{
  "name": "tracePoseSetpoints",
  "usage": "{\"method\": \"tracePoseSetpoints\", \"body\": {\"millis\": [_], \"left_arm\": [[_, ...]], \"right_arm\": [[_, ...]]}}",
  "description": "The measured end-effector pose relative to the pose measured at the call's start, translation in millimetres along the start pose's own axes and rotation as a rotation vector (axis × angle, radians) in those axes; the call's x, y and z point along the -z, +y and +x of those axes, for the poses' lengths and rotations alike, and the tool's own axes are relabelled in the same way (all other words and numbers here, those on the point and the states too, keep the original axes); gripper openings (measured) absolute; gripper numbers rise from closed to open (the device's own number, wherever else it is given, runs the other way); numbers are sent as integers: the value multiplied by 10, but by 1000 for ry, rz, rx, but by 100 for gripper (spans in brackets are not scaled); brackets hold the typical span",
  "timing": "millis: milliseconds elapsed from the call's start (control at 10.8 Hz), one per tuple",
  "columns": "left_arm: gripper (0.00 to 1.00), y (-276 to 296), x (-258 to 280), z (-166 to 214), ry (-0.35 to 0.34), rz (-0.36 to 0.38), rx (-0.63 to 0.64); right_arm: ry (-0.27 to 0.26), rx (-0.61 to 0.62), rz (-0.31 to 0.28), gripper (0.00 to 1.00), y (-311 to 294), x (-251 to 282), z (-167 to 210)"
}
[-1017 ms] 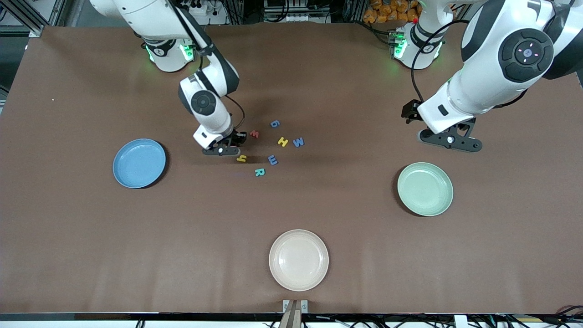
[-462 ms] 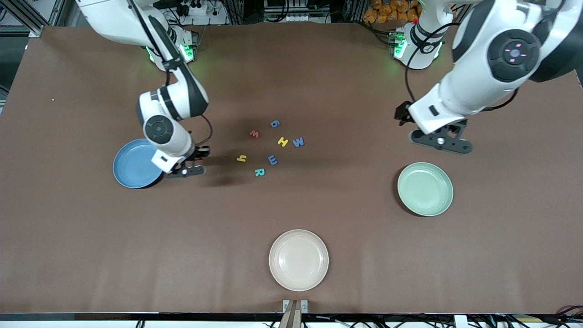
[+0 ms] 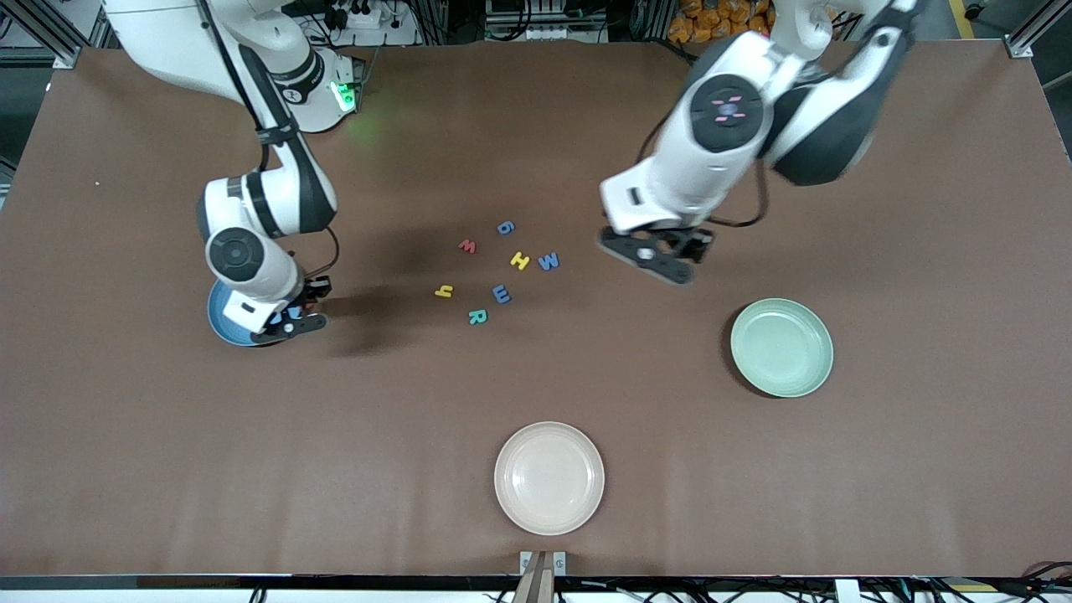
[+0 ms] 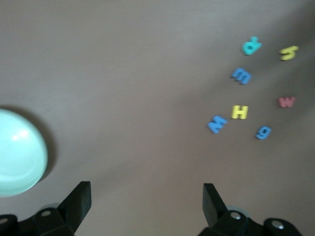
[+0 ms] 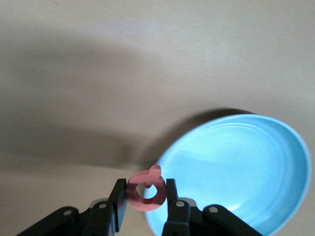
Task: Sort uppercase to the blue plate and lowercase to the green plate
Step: 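Release the pink g on the blue plate while the left gripper reaches letters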
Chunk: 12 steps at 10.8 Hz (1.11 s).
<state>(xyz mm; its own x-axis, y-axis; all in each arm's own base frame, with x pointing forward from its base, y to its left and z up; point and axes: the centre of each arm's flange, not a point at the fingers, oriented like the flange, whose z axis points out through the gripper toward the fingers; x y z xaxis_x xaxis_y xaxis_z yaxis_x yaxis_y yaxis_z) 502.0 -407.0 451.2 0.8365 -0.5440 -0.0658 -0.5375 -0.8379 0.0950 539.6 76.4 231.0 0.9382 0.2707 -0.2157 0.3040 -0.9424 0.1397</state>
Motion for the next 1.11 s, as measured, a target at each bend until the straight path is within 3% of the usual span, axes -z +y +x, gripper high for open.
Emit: {"method": "tracePoseSetpoints", "body": {"millis": [277,462,555,832,1110], "left_arm": [[100,856,-557,143,-13,26,-151],[100,1121,-952,278,4,10,-199],[100,1269,-1166,319,19,22,-234],[100,1426,-1476,399,46,45,-380],[100,1377,-1579,498,93,36,-506]], "right_arm": [[-16,36,-5,37,219,-98,-47],[-20,38,-6,57,242,-133,-59],[-20,38,-6,72,241,-135,-59],[-10,4,10,74,198,-124,-42],[20,-98,45,69,-410,-28,69]]}}
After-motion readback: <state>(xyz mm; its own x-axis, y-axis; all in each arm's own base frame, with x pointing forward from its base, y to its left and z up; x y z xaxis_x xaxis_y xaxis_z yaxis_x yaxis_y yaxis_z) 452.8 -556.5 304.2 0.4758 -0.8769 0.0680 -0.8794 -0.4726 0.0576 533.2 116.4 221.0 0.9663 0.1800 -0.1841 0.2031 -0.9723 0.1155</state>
